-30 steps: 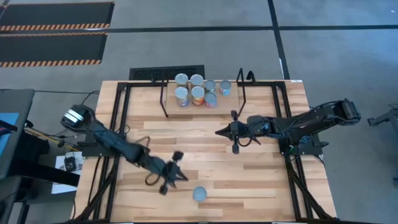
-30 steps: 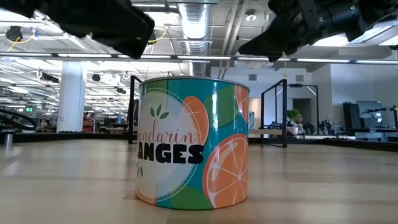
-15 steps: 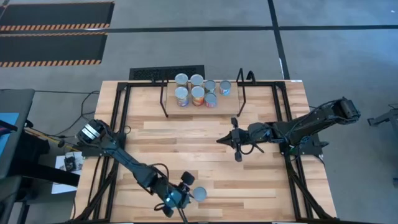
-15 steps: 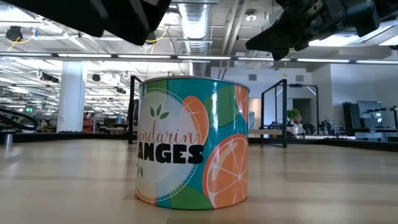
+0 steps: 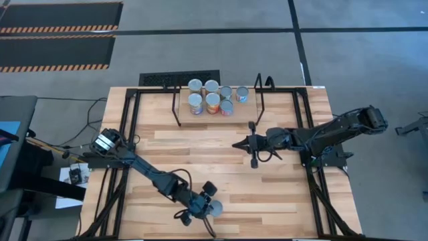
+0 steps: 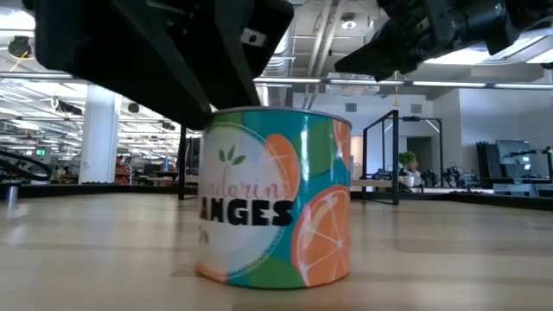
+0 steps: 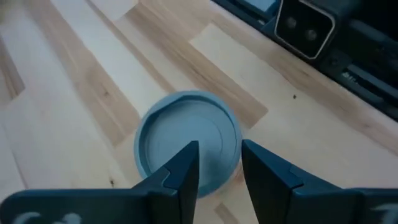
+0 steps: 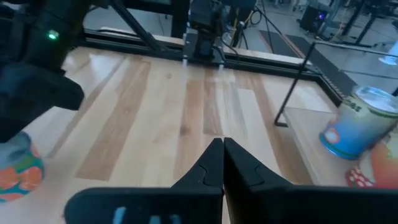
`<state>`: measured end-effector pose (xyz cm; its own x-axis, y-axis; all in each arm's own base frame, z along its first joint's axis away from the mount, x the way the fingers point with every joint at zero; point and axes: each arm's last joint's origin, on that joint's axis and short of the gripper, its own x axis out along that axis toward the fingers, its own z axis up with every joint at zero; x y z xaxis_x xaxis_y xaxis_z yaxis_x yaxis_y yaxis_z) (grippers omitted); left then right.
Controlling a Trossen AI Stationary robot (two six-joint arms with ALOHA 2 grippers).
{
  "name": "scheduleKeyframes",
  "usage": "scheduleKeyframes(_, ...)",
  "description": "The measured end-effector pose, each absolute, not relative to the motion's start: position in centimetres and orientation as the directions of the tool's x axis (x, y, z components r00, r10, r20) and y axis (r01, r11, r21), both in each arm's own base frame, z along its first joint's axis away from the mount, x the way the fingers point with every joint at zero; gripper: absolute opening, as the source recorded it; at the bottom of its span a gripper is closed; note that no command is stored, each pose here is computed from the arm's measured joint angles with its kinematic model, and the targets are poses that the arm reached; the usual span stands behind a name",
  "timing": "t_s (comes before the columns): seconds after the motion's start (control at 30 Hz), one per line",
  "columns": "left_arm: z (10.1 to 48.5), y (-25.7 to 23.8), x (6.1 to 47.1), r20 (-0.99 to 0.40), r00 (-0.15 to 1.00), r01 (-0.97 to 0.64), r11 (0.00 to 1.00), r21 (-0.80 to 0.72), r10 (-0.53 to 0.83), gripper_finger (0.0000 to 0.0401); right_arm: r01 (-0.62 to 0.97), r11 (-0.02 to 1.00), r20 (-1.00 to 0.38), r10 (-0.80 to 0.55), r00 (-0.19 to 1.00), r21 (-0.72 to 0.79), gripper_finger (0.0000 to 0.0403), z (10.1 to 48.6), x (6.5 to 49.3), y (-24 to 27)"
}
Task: Pick and place cans onto a shelf
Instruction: Put the canned oranges on the shelf
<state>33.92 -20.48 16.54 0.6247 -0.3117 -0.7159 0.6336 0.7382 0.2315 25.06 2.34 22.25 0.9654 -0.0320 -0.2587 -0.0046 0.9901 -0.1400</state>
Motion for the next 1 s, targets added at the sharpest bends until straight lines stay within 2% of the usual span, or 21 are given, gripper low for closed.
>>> scheduleKeyframes(0.1,16.4,-20.1,34.0,-0.727,0.623,0.626,0.741,0.243,-0.288,0.0095,0.008,0.990,-0.260,-0.046,0.965,-0.143,0.0015,22.2,25.1,1.9)
scheduleKeyframes(0.3,16.2,-20.0,33.8,-0.751,0.597,0.633,0.741,0.225,-0.281,0.0010,0.013,0.990,-0.259,-0.050,0.964,-0.143,0.0017,22.2,25.1,1.8)
scheduleKeyframes(0.47,16.8,-19.6,33.4,-0.760,0.617,0.581,0.770,0.265,-0.204,0.0003,-0.008,0.990,-0.259,-0.030,0.965,-0.143,0.0018,22.2,25.1,2.3)
scheduleKeyframes(0.6,19.4,-17.9,33.2,-0.740,0.654,0.482,0.841,0.246,-0.158,0.0002,-0.020,0.990,-0.257,-0.017,0.966,-0.143,0.0016,22.3,25.0,2.6)
scheduleKeyframes(0.77,21.7,-13.9,34.3,-0.694,0.716,0.279,0.940,0.194,-0.070,0.0001,-0.015,0.991,-0.250,-0.018,0.968,-0.131,0.0019,22.3,25.1,2.6)
scheduleKeyframes(1.0,20.7,-7.6,36.6,-0.701,0.711,0.052,0.989,0.137,0.060,0.0000,-0.014,0.992,-0.246,-0.018,0.969,-0.127,0.0016,22.4,25.1,2.6)
